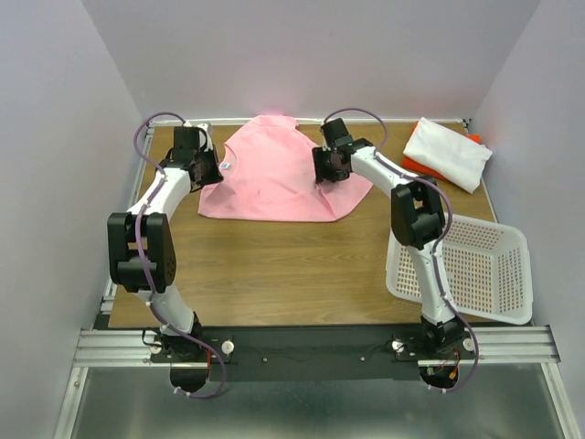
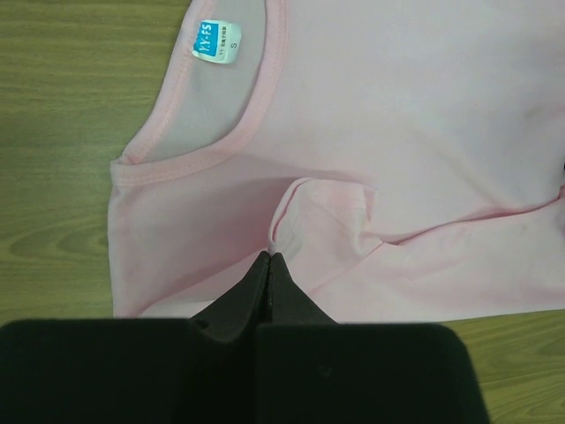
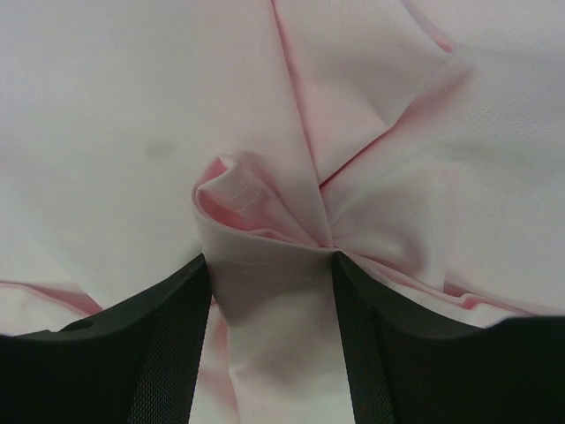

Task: Fold and stack the t-shirts
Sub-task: Flatten the tshirt out

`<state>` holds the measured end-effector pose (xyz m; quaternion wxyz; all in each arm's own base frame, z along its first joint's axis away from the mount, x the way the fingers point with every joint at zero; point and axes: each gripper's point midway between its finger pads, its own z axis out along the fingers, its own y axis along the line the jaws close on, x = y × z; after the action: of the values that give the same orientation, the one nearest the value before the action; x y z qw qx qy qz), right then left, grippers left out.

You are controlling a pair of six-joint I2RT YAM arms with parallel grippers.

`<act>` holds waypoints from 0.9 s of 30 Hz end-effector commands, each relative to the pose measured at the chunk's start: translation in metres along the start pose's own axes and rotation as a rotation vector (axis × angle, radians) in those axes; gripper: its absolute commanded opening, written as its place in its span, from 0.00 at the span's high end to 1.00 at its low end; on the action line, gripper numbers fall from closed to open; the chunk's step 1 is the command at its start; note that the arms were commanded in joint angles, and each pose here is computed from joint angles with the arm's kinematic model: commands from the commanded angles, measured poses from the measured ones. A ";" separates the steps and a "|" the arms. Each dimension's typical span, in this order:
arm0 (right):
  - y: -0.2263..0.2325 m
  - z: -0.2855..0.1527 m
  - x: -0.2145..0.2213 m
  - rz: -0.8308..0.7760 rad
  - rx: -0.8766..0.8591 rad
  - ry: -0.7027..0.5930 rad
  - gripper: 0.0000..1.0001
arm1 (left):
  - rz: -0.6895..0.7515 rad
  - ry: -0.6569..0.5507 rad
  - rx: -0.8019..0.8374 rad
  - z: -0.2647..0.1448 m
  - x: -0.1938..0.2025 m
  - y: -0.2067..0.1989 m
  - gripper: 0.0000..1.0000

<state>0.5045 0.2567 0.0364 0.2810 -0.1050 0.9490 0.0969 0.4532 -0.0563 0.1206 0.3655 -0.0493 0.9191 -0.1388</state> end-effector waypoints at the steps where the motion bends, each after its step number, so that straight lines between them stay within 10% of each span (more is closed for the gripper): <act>1: -0.006 0.002 -0.010 -0.027 0.081 -0.031 0.40 | 0.021 -0.020 0.019 -0.015 -0.009 -0.005 1.00; 5: -0.008 0.009 0.002 0.010 0.099 -0.005 0.81 | 0.033 -0.009 -0.004 -0.014 -0.009 0.002 1.00; 8: -0.009 0.002 0.004 0.045 0.110 -0.008 0.90 | 0.014 -0.019 -0.053 -0.015 -0.019 0.025 1.00; 20: 0.003 -0.134 -0.038 0.137 0.045 -0.202 0.91 | -0.109 -0.189 -0.095 -0.058 -0.084 0.082 1.00; 27: -0.047 -0.156 0.081 0.225 0.220 -0.051 0.66 | -0.187 -0.254 -0.168 -0.084 -0.076 0.123 1.00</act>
<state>0.4156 0.1978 0.1777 0.3789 0.0004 0.9205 0.0952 0.4611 0.0828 0.1770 0.4328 -0.1693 0.8811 -0.0877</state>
